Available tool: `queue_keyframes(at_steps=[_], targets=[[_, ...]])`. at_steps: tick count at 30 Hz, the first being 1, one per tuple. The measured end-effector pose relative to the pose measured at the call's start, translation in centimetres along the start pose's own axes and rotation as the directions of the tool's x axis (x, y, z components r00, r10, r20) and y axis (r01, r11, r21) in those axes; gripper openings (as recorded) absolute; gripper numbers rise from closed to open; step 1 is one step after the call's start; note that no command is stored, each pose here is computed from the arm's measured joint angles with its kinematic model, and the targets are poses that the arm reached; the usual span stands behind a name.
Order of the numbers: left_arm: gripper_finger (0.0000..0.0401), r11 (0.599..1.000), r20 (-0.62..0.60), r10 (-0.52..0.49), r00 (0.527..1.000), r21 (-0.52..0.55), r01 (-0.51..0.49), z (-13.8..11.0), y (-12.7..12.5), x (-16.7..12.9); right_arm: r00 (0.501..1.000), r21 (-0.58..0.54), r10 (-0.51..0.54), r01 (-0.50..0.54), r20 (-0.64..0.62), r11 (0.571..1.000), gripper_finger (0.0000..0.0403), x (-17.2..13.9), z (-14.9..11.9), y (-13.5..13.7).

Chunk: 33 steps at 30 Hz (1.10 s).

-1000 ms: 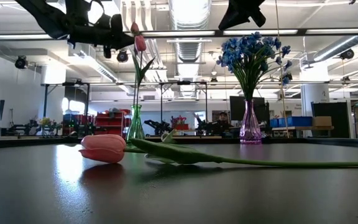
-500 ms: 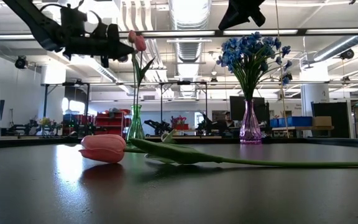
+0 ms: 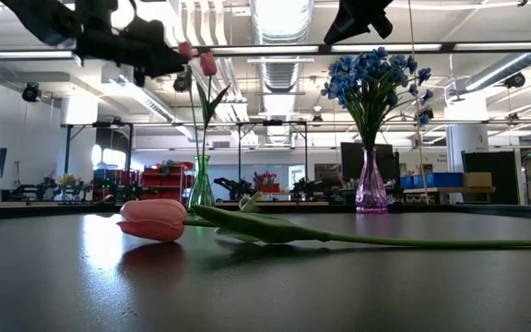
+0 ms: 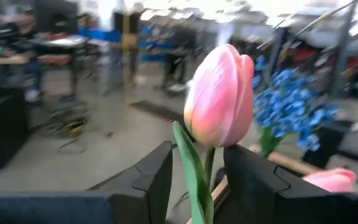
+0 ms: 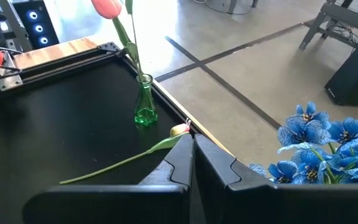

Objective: Sort flowers into vase by color
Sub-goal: Put the pink tulip into the green vase

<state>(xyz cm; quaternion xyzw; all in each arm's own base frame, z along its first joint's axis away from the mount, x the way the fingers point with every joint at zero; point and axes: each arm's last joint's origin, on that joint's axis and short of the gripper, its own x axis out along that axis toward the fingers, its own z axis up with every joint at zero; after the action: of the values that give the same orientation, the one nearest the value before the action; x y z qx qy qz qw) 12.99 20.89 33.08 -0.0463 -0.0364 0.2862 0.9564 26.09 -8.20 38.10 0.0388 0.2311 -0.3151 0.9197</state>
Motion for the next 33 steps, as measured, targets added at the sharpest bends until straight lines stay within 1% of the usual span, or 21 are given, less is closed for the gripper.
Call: queue_keyframes(at_steps=[4, 7, 10, 14, 16, 19, 22, 25, 27, 30, 33], targets=[[0.0132, 0.992, -0.093, 0.104, 0.990, 0.076, -0.097, 1.6, -2.0, -1.9, 1.000, -0.001, 0.000, 0.000, 0.000, 1.000, 0.0009, 0.0, 0.0, 0.0], [0.0132, 0.990, -0.145, 0.125, 0.981, 0.077, -0.115, 1.7, -2.7, -2.0, 1.000, -0.023, 0.003, -0.003, 0.000, 1.000, 0.0009, 0.0, 0.0, 0.0], [0.0120, 0.991, -0.205, 0.130, 0.970, 0.058, -0.121, 0.4, -2.4, -0.8, 1.000, -0.052, 0.004, -0.004, 0.000, 0.999, 0.0009, 0.0, 0.0, 0.0], [0.0088, 0.991, -0.225, 0.132, 0.965, 0.036, -0.127, -1.2, -1.3, 1.5, 1.000, -0.059, 0.005, -0.005, 0.000, 0.998, 0.0009, 0.0, 0.0, 0.0], [0.0074, 0.991, -0.215, 0.131, 0.968, 0.003, -0.134, -1.6, -0.9, 2.5, 1.000, -0.059, 0.008, -0.008, 0.000, 0.998, 0.0009, 0.0, 0.0, 0.0], [0.0072, 0.990, -0.225, 0.129, 0.966, -0.024, -0.138, -1.3, -0.4, 3.7, 1.000, -0.055, 0.008, -0.008, 0.000, 0.998, 0.0009, 0.0, 0.0, 0.0], [0.0094, 0.991, -0.259, 0.123, 0.958, -0.019, -0.132, -0.4, -0.3, 4.4, 1.000, -0.052, 0.008, -0.008, -0.001, 0.999, 0.0009, 0.0, 0.0, 0.0], [0.0136, 0.992, -0.328, 0.122, 0.937, 0.013, -0.125, 0.7, -0.3, 4.7, 1.000, -0.049, 0.008, -0.008, -0.001, 0.999, 0.0009, 0.0, 0.0, 0.0], [0.0167, 0.992, -0.396, 0.121, 0.910, 0.023, -0.122, 1.1, -0.3, 4.8, 1.000, -0.040, 0.008, -0.008, -0.001, 0.999, 0.0009, 0.0, 0.0, 0.0], [0.0210, 0.993, -0.477, 0.115, 0.872, 0.035, -0.113, 1.1, -0.2, 5.1, 1.000, -0.033, 0.008, -0.008, -0.001, 0.999, 0.0009, 0.0, 0.0, 0.0], [0.0238, 0.994, -0.516, 0.112, 0.849, 0.051, -0.100, 0.4, 0.1, 5.5, 1.000, -0.035, 0.008, -0.008, -0.001, 0.999, 0.0009, 0.0, 0.0, 0.0]])
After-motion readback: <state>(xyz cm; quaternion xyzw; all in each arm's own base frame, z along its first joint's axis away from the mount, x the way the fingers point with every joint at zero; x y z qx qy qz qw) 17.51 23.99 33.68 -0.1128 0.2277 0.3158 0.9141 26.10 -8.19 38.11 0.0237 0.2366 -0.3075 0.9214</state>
